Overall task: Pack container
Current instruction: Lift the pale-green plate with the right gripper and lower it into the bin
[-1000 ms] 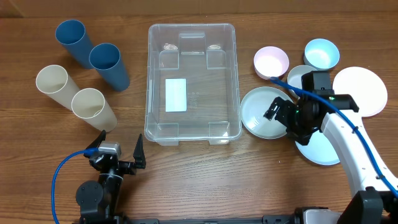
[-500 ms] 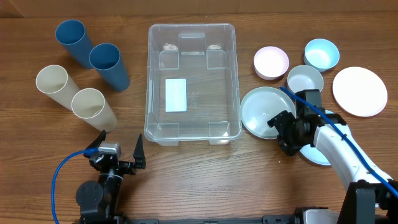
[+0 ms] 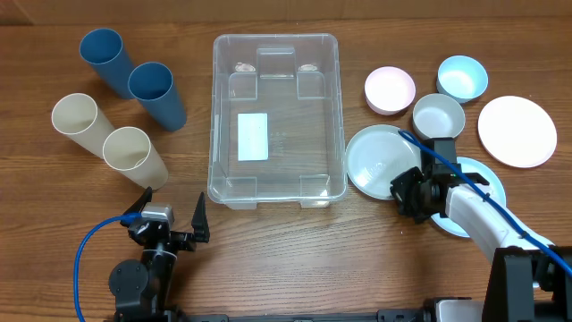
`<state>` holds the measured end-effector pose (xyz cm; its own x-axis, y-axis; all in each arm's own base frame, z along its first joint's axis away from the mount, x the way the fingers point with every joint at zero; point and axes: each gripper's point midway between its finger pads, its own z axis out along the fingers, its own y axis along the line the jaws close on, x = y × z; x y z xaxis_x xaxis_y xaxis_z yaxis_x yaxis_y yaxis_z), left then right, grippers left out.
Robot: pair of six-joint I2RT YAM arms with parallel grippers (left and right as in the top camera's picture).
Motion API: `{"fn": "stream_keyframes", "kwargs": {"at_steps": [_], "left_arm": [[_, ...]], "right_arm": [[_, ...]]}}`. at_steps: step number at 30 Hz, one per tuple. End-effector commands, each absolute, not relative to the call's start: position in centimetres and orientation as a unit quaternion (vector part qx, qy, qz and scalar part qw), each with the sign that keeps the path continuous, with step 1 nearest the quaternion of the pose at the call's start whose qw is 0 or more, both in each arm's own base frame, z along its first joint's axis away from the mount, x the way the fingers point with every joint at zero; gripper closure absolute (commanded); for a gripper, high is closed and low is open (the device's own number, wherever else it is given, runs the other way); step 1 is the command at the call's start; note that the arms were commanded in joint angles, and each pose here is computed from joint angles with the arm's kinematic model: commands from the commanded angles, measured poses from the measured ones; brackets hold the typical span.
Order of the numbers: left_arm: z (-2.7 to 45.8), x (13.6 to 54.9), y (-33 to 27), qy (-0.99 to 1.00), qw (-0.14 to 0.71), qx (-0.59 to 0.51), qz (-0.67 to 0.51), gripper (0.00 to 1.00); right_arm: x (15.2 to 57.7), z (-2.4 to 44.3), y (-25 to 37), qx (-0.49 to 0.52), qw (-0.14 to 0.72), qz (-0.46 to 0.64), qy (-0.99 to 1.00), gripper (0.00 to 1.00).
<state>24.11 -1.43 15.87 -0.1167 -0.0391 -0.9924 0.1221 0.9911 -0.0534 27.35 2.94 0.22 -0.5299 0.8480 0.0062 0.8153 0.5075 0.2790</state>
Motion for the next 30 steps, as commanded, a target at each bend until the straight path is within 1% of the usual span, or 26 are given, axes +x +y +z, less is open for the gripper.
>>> {"fn": "stream_keyframes", "kwargs": {"at_steps": [1, 9, 13, 19, 25, 28, 30], "left_arm": [[15.8, 24.1, -1.5, 0.743, 0.665, 0.024, -0.067, 0.00], [15.8, 24.1, -1.5, 0.743, 0.665, 0.024, -0.067, 0.00], [15.8, 24.1, -1.5, 0.743, 0.665, 0.024, -0.067, 0.00], [15.8, 24.1, -1.5, 0.743, 0.665, 0.024, -0.067, 0.00], [15.8, 24.1, -1.5, 0.743, 0.665, 0.024, -0.067, 0.00], [15.8, 24.1, -1.5, 0.743, 0.665, 0.024, -0.067, 0.00], [15.8, 24.1, -1.5, 0.743, 0.665, 0.024, -0.067, 0.00]], "right_arm": [[27.2, -0.2, 2.3, 0.481, 0.072, 0.108, 0.867, 0.96], [28.7, 0.8, 2.2, 0.469, 0.095, 0.114, 0.871, 0.96], [31.3, 4.5, 1.4, 0.454, 0.139, 0.109, 0.873, 0.96], [32.8, 10.7, -2.2, 0.457, 0.198, 0.023, 0.867, 0.96], [32.7, 13.4, -4.3, 0.461, 0.222, -0.036, 0.859, 0.96], [33.6, 15.0, -4.7, 0.433, 0.243, -0.045, 0.867, 0.96], [34.7, 17.0, -4.4, 0.407, 0.262, -0.036, 0.874, 0.96]]}}
